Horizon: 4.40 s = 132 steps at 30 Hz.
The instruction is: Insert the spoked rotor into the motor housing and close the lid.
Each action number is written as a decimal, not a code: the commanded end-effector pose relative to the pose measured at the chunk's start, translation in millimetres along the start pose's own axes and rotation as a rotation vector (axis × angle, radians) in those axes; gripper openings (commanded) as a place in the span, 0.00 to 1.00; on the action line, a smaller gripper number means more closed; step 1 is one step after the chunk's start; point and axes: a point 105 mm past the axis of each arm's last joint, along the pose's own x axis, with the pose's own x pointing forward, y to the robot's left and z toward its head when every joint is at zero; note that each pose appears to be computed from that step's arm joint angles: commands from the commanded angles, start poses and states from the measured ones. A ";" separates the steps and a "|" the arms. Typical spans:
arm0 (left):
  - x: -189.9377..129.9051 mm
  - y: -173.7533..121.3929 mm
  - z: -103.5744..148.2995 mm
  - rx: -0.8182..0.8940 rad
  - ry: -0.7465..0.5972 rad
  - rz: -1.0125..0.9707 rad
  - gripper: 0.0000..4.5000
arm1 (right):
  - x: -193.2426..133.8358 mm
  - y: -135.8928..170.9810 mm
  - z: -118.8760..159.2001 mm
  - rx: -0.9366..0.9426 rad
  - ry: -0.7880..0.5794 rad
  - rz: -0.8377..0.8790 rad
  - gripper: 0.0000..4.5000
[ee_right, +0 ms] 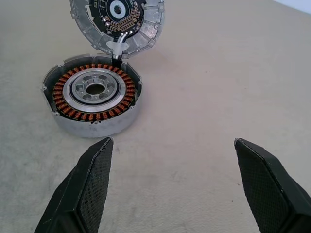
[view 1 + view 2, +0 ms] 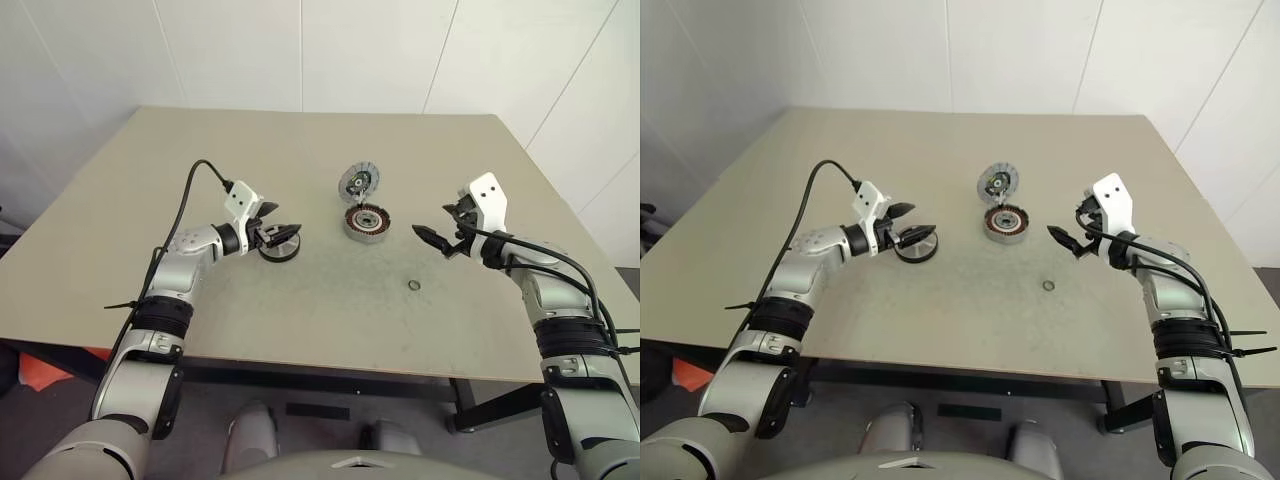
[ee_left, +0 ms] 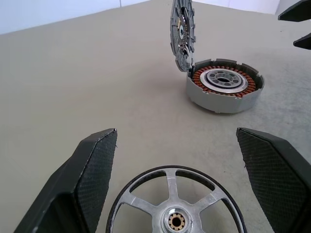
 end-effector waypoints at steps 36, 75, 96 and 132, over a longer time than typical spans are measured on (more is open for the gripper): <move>-5.3 11.9 22.5 0.034 -0.065 0.046 0.92 | 10.8 8.2 20.2 -0.177 0.027 0.123 1.00; -24.3 8.5 14.9 0.007 -0.082 0.129 0.92 | 88.0 65.8 43.9 -0.623 0.397 0.567 1.00; -28.5 9.7 11.8 0.004 -0.065 0.149 0.93 | 89.2 70.0 36.3 -0.582 0.425 0.571 0.50; -26.3 20.9 8.7 0.004 -0.048 0.171 0.93 | 63.8 93.4 66.1 -0.643 0.204 0.859 0.38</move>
